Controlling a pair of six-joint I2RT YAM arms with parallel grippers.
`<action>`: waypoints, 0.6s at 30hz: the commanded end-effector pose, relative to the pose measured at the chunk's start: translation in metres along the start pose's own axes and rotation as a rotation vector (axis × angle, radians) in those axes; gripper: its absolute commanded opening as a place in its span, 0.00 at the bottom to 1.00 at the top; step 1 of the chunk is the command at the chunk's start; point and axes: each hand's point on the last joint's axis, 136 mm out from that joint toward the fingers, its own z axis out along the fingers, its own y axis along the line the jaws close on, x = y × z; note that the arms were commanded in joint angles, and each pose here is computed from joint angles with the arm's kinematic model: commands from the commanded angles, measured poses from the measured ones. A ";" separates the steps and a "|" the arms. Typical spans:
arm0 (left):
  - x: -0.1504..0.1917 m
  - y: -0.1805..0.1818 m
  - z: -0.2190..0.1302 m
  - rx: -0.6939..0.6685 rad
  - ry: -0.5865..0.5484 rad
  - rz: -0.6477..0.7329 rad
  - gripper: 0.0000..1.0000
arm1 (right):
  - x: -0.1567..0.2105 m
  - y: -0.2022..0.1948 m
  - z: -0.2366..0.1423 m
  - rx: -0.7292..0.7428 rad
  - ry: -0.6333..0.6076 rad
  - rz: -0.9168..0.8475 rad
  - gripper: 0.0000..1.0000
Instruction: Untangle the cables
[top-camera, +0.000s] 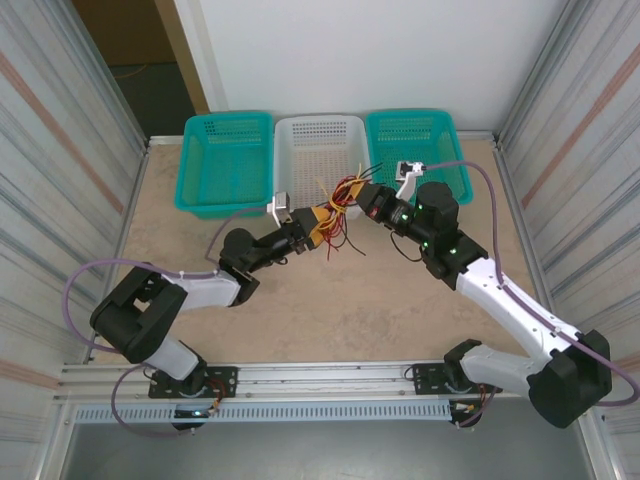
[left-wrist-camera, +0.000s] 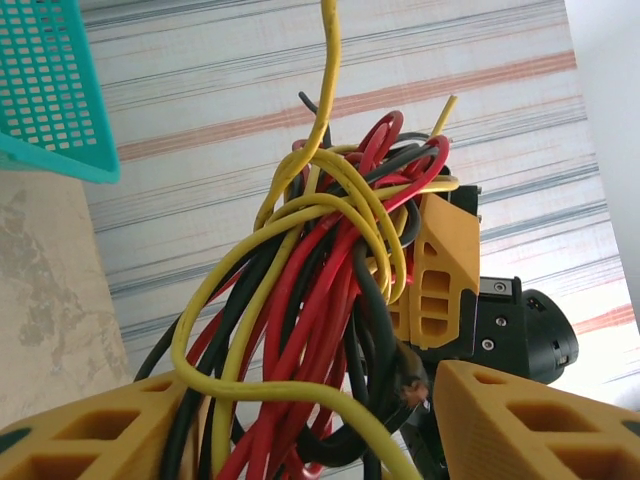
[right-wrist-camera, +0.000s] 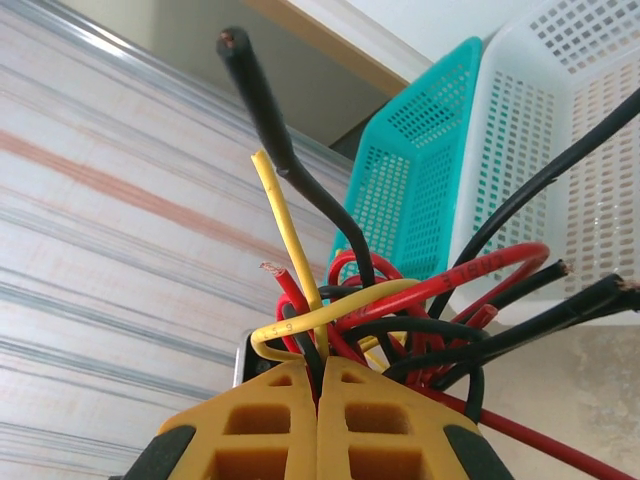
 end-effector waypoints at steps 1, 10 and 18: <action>0.000 -0.035 0.006 0.102 0.016 0.047 0.62 | 0.003 0.017 0.002 -0.079 0.026 0.022 0.00; -0.038 -0.044 -0.034 0.081 -0.088 0.059 0.78 | 0.002 0.011 0.000 -0.068 0.028 0.030 0.00; -0.011 -0.038 -0.016 0.017 0.027 0.051 0.78 | 0.006 0.015 0.007 -0.095 0.045 0.041 0.00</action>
